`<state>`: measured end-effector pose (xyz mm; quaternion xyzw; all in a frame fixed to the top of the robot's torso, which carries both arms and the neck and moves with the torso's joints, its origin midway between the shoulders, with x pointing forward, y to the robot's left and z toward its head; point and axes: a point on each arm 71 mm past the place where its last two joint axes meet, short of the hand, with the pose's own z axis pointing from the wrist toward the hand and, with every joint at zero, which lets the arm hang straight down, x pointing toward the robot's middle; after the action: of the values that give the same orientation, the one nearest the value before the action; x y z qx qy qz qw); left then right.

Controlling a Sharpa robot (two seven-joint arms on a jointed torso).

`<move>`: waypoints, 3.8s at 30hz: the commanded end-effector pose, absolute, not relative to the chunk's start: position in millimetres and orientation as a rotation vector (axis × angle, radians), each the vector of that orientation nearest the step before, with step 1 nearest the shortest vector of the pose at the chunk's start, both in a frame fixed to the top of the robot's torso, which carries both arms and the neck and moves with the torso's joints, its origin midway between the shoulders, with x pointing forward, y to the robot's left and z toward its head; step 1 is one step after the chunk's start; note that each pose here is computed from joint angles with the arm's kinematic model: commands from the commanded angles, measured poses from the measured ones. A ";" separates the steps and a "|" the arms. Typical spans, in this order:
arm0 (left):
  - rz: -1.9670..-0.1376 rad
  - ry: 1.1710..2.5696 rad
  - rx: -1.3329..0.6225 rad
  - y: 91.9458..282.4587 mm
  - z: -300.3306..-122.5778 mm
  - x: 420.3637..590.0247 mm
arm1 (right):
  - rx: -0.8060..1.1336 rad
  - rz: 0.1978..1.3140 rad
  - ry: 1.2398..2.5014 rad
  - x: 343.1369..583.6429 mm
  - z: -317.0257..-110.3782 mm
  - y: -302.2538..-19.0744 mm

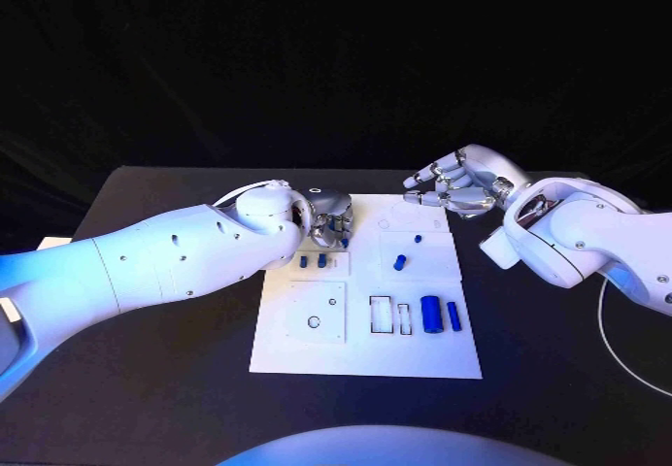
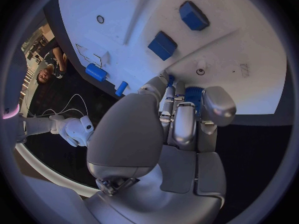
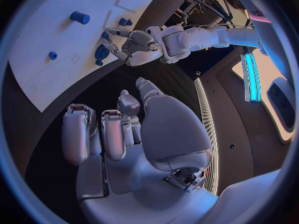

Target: Assemble the parts on the task board

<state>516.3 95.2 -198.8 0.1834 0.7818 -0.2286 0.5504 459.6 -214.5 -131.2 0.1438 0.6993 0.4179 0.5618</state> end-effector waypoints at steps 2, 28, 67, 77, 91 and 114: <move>-0.524 1.864 0.443 92.6 -200.1 516.6 | 0.326 0.987 1.657 459.2 -131.8 -212.9; -0.531 1.888 0.423 90.5 -205.7 520.5 | 0.322 0.993 1.657 459.0 -131.6 -210.4; -0.562 1.919 0.192 153.3 -183.2 516.7 | 0.324 0.989 1.660 460.1 -132.3 -211.4; -0.544 1.943 0.204 154.3 -187.0 516.7 | 0.322 0.991 1.660 460.0 -132.3 -210.7; -0.550 1.956 0.219 149.6 -191.5 516.1 | 0.321 0.993 1.661 460.0 -132.3 -210.0; -0.514 1.991 0.221 149.2 -195.9 517.5 | 0.322 0.992 1.663 460.0 -132.5 -209.9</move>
<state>518.4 149.1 -192.1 0.0874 0.8170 -0.2241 0.5240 460.6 -211.3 -131.9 0.1419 0.7011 0.4192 0.5591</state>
